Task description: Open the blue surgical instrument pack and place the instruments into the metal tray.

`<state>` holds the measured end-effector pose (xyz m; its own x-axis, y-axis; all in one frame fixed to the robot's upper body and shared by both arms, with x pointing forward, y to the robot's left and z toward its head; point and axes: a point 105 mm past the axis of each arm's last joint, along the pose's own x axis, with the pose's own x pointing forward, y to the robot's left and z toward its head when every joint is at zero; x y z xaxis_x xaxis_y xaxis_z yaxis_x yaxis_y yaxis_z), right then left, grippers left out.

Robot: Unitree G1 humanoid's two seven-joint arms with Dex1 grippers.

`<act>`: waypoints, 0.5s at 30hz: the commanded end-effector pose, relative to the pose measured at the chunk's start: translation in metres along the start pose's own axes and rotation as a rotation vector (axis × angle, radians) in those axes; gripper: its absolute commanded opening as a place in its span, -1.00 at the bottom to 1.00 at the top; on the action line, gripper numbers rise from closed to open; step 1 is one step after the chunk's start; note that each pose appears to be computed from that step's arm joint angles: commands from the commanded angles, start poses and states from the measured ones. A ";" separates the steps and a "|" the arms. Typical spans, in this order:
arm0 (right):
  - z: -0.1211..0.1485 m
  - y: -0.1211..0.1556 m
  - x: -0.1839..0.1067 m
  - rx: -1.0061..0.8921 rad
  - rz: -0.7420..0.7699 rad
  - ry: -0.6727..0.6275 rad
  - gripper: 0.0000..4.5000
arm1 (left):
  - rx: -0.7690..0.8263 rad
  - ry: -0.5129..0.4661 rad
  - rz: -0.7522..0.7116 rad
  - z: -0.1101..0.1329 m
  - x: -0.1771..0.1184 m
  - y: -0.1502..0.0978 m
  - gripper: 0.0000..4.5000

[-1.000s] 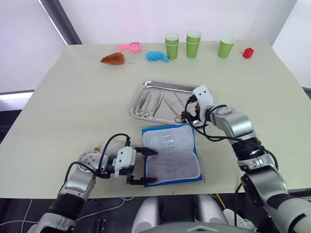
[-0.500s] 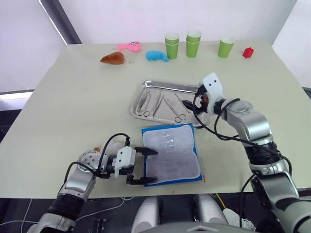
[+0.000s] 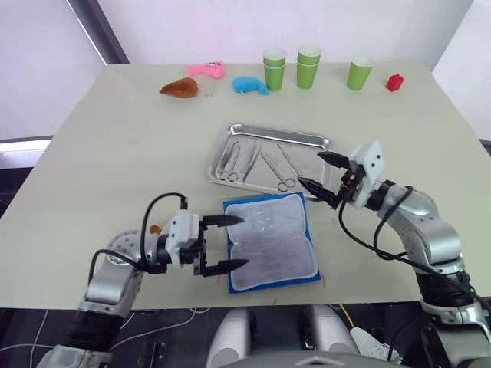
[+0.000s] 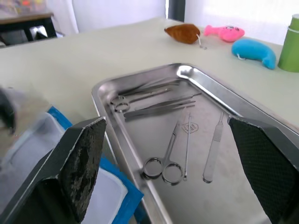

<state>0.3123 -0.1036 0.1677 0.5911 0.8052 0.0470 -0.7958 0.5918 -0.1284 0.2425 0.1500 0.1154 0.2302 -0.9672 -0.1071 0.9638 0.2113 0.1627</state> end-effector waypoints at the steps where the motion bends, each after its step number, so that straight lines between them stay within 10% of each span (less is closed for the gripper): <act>1: 0.019 -0.001 -0.018 -0.048 0.008 -0.080 0.94 | 0.012 -0.048 0.074 0.024 -0.012 0.010 1.00; 15: -0.013 -0.019 -0.113 0.029 -0.096 -0.003 0.94 | -0.153 0.060 0.549 0.010 -0.133 0.050 1.00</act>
<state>0.2781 -0.1919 0.1470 0.6739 0.7376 0.0429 -0.7338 0.6749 -0.0772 0.2568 0.2533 0.1393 0.6018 -0.7903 -0.1151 0.7977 0.6016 0.0404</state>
